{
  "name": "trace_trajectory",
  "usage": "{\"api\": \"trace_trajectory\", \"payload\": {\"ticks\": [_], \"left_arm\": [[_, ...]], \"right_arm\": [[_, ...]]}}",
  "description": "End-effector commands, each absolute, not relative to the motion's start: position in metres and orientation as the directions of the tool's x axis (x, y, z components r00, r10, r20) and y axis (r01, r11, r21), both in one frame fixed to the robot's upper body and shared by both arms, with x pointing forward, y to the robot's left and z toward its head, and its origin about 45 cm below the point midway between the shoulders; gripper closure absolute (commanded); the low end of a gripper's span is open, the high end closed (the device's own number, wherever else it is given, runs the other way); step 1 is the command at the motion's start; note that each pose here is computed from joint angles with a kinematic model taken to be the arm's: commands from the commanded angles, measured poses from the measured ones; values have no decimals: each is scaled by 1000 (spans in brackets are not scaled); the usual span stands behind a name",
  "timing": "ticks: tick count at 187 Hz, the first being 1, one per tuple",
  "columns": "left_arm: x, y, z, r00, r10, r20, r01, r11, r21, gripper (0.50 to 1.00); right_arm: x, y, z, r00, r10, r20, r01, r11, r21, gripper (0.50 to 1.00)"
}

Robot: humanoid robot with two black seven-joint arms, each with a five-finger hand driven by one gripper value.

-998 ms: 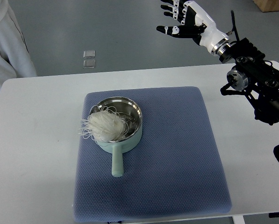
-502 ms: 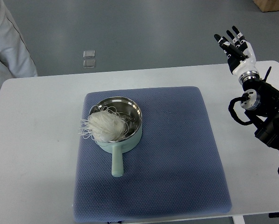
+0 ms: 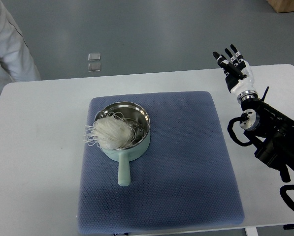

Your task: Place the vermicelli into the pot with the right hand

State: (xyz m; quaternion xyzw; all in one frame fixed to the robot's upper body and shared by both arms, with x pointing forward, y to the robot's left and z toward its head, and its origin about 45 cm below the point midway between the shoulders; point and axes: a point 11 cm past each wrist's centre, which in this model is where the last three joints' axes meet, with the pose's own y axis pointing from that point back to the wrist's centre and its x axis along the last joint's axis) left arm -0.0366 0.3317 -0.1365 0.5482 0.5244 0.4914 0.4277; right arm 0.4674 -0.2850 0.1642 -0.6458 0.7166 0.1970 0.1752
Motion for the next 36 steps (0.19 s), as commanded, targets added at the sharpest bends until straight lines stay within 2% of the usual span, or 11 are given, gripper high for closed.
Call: {"api": "trace_trajectory", "payload": {"ticks": [1,36], "left_arm": [[-37,332,-136,-34,995,90,155,-84,984,500],[-37,332,-136,-34,995,90,154,-84,984,500]], "right_arm": [[467,-285,163,-109,-857,-504,-994,94,55,570],[467,-284,164,-109,-857,-504,-994,96,52,570]]}}
